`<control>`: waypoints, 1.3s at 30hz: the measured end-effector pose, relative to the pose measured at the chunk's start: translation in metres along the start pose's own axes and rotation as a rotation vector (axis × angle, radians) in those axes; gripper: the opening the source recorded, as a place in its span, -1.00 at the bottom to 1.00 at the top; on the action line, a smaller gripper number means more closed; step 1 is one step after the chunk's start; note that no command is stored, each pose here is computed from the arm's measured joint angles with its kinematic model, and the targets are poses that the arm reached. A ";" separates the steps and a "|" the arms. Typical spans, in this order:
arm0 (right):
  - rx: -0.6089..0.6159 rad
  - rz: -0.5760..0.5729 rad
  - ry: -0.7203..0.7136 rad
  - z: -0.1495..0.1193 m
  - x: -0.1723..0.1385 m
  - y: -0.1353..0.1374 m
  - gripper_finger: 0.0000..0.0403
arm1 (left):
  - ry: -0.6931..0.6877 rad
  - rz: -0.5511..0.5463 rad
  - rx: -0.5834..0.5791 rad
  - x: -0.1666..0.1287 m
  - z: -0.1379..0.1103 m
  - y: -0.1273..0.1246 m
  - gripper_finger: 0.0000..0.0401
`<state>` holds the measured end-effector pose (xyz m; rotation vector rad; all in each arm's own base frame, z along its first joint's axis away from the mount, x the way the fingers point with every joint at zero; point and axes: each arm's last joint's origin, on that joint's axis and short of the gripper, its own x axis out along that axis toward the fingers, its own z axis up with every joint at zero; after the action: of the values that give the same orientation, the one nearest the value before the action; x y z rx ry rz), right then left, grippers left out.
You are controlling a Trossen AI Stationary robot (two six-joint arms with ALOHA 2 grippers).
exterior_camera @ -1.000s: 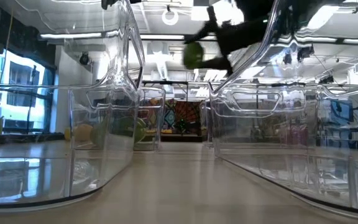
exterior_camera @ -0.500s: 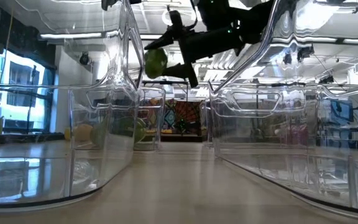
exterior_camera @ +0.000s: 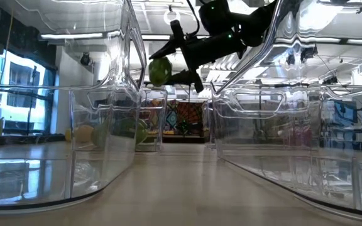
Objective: Sort produce into baskets
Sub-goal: Put the green chayote into the top left transparent bin, then put the bottom right red bell pepper into the top right transparent bin
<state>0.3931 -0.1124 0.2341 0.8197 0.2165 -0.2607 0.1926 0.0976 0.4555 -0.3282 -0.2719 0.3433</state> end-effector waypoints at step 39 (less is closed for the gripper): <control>-0.359 -0.066 0.232 0.015 -0.169 0.027 0.87 | 0.272 -0.081 -0.036 0.010 -0.042 -0.028 0.95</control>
<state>0.2431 -0.0816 0.3112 0.4849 0.4933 -0.1805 0.2230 0.0652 0.4290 -0.3934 -0.0236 0.2108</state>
